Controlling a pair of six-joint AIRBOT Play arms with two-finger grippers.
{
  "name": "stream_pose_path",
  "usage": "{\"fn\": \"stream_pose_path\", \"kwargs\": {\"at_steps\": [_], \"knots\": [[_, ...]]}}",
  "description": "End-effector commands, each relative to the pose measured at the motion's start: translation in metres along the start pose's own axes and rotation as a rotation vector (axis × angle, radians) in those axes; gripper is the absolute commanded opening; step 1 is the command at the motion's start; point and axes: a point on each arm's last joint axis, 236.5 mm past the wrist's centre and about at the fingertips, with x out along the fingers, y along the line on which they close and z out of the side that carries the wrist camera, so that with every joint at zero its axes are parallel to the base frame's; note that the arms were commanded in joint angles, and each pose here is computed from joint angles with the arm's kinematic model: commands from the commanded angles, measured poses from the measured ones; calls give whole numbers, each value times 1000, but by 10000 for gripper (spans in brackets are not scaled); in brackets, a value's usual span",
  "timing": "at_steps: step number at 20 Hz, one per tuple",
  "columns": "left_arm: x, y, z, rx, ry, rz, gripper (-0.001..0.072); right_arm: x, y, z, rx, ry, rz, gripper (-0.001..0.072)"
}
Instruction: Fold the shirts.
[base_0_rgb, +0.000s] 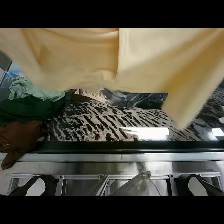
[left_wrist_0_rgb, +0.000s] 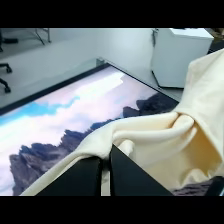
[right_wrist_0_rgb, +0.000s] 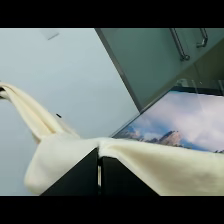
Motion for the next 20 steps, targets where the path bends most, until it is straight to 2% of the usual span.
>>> {"fn": "stream_pose_path", "kwargs": {"at_steps": [1,6,8,11,12,13,14,15,18,20], "knots": [[-11,-11,16,60,-39,44,22,-1,-5,-17,-38,69,-99,14],[58,42,-61,-204,171,-196,22,31,-96,-75,102,259,-204,14],[110,84,-142,-322,375,-179,22,44,-153,-113,172,333,-294,14],[179,146,-288,-437,678,-77,21,54,-250,-171,313,378,-436,14],[197,166,-323,-446,724,-38,36,54,-284,-184,358,368,-484,89],[212,189,-350,-454,752,9,295,50,-315,-192,398,345,-528,425],[221,210,-367,-478,765,57,490,42,-340,-198,432,333,-565,589],[222,231,-379,-519,783,107,720,31,-359,-202,462,328,-589,586],[190,263,-393,-721,846,181,706,-33,-394,-208,524,338,-678,586],[159,253,-409,-870,938,158,705,-84,-413,-228,549,408,-770,582]]}}
